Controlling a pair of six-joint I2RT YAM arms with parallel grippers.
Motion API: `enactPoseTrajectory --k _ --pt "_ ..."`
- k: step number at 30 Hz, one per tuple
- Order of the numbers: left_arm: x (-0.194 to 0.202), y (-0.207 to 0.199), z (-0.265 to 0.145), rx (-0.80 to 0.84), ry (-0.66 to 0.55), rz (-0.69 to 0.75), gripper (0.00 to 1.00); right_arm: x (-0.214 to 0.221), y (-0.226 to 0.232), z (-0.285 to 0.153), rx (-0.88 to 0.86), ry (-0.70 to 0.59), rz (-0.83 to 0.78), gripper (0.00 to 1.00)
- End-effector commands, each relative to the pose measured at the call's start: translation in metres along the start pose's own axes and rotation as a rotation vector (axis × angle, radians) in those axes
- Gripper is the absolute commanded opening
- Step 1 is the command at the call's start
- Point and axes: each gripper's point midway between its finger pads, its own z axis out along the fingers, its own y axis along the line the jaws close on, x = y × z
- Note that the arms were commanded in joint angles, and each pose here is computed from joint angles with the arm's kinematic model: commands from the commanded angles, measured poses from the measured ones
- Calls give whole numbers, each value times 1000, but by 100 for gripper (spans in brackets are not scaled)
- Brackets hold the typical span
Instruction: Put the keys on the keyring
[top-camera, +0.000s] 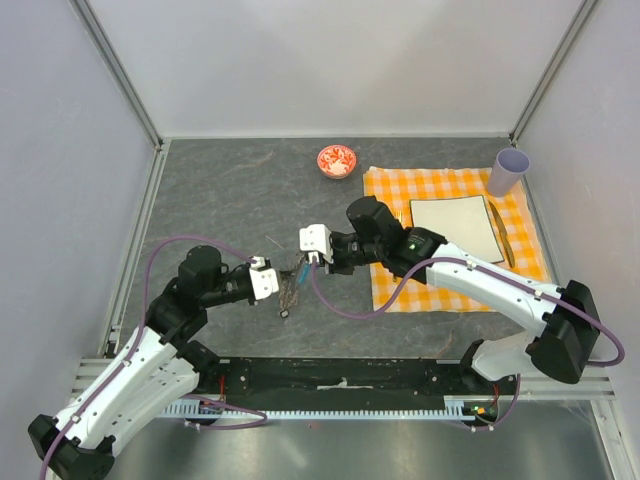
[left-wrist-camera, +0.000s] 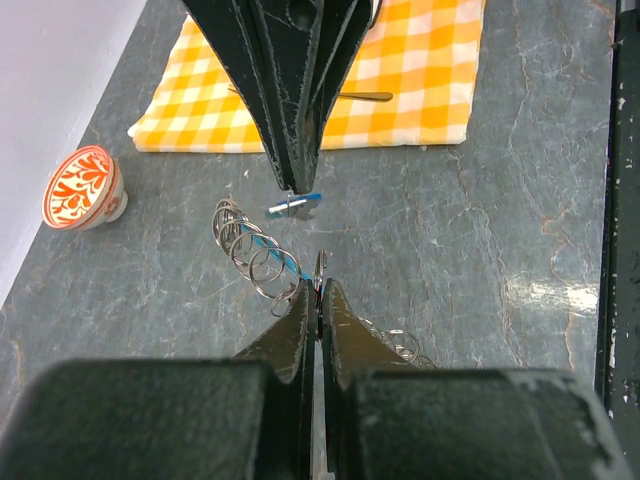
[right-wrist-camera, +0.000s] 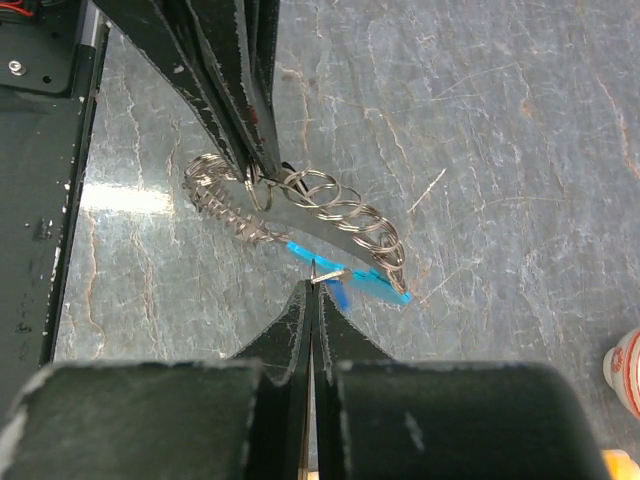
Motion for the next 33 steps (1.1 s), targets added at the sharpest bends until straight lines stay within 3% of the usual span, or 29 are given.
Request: enactPoseTrajectory --k 1,33 --pt "-30 16 -1 -46 -92 62 2 -28 -3 -1 -16 -74 -59 0" --pt "-27 18 0 -54 -79 48 2 -56 9 -5 -61 -181 -99 0"
